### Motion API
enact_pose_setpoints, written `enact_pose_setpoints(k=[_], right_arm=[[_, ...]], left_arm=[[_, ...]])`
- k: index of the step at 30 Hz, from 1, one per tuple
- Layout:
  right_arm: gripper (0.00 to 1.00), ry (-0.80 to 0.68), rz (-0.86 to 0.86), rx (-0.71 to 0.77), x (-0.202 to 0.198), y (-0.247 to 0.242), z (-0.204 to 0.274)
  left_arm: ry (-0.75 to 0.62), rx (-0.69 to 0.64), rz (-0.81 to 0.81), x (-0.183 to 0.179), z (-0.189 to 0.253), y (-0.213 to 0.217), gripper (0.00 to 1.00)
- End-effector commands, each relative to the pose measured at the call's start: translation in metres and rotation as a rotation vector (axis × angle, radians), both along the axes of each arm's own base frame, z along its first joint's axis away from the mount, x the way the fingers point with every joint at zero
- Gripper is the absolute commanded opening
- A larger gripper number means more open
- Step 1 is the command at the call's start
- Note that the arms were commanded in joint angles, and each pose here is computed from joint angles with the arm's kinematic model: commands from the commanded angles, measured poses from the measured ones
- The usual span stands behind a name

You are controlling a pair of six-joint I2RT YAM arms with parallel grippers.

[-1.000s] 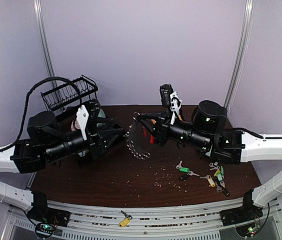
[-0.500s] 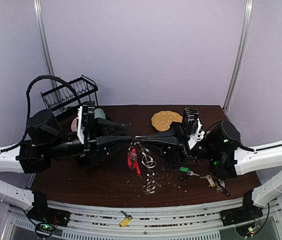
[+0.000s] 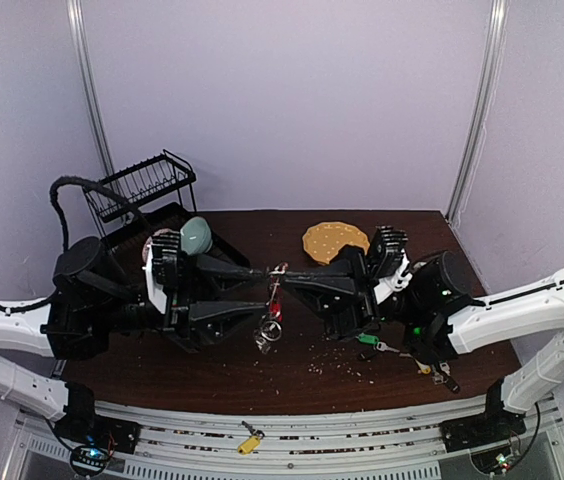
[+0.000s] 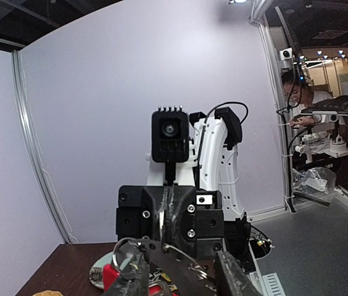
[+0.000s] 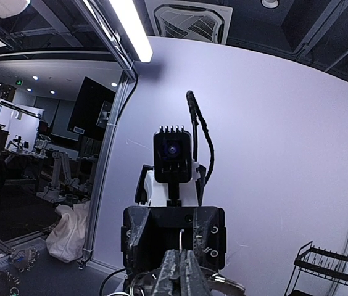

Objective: Put the keys on the keyring

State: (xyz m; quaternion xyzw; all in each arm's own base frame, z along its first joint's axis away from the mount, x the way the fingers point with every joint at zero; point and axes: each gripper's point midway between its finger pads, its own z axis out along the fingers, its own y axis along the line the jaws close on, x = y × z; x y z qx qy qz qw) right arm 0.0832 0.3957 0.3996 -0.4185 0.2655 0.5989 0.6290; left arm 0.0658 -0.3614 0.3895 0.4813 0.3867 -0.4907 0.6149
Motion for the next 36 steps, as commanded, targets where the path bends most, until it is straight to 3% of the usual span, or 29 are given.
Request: enact_pose_setpoints(k=[1,5,10,16,20,22,28,32,34,36], right_arm=[[0.00,-0.016,-0.008,0.056,-0.003,-0.006,0.015],[0.00,-0.022,-0.008,0.045,-0.004,-0.004,0.015],[0.00,-0.038,0.005,0.022,-0.007,-0.002,0.013],[0.00,-0.047,-0.003,0.004,-0.008,-0.001,0.011],[0.00,-0.068,-0.019,-0.033,-0.008,0.001,0.005],[0.00,-0.074,-0.029,-0.052,-0.008,0.002,0.004],[0.00,-0.084,-0.008,-0.052,-0.012,0.001,0.008],[0.00,-0.077,0.005,-0.040,-0.012,-0.006,0.015],[0.00,-0.044,-0.082,-0.039,0.002,-0.008,0.019],[0.00,-0.049,-0.097,-0.040,0.003,-0.010,0.022]], left_arm=[[-0.049,-0.115,0.086,0.007,0.031,0.004,0.34],[-0.042,-0.091,0.085,0.008,0.029,-0.004,0.19],[-0.047,-0.095,0.091,0.009,0.032,-0.006,0.17],[-0.058,-0.097,0.091,0.007,0.030,-0.005,0.00],[-0.066,-0.119,0.101,0.007,0.033,0.003,0.00],[-0.070,-0.123,0.105,0.007,0.034,0.005,0.16],[-0.092,-0.087,0.066,0.001,0.027,-0.004,0.16],[-0.120,-0.045,-0.037,-0.018,0.020,-0.003,0.31],[-0.090,-0.014,0.002,-0.010,0.013,-0.003,0.36],[-0.045,0.024,0.115,0.011,0.007,-0.005,0.30]])
